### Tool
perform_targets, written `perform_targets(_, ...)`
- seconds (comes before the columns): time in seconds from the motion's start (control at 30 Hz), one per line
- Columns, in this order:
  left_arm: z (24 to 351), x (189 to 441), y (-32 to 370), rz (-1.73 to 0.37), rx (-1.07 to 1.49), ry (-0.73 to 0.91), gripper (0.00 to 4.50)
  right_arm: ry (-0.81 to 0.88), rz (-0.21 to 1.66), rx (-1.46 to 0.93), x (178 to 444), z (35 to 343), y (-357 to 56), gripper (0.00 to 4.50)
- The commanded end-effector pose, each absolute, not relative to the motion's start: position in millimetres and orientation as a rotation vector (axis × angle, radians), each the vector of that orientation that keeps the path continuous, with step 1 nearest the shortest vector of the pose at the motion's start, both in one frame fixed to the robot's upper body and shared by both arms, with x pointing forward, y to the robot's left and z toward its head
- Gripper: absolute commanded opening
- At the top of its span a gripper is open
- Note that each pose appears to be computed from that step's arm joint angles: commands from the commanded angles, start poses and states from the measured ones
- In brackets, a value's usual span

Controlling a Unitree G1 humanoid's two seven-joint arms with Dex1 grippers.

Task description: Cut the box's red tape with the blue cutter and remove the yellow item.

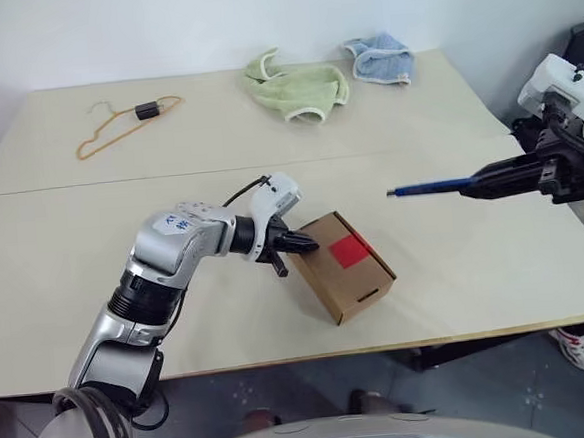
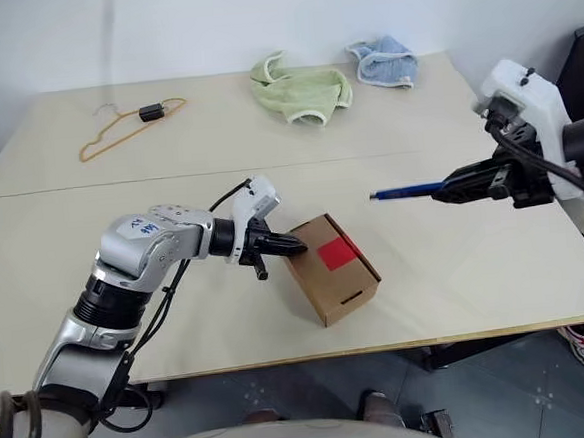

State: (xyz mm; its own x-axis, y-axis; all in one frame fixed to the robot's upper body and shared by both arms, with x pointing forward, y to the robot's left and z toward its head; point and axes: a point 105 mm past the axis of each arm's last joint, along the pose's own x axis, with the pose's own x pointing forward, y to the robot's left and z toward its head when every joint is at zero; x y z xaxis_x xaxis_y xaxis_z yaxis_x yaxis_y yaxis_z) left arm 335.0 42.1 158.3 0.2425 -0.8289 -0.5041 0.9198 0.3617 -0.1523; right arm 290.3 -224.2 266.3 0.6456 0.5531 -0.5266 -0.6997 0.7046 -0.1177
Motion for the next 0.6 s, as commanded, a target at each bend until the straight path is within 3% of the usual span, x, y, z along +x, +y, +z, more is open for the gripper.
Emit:
perform_targets(0.03,129,342,52,-1.116,0.237,0.672,0.0,0.273,0.524,-0.41,306,253,-249,0.16)
perform_targets(0.17,130,341,49,-1.13,0.241,0.673,0.0,0.149,0.362,-0.387,319,218,-267,0.16)
perform_targets(0.3,130,338,46,-1.147,0.248,0.675,0.0,0.151,0.197,-0.303,326,168,-288,0.16)
perform_targets(0.57,130,338,49,-1.141,0.247,0.676,0.0,0.185,0.196,-0.195,317,119,-281,0.16)
perform_targets(0.6,130,338,49,-1.141,0.247,0.676,0.0,0.193,0.199,-0.205,315,115,-280,0.51)
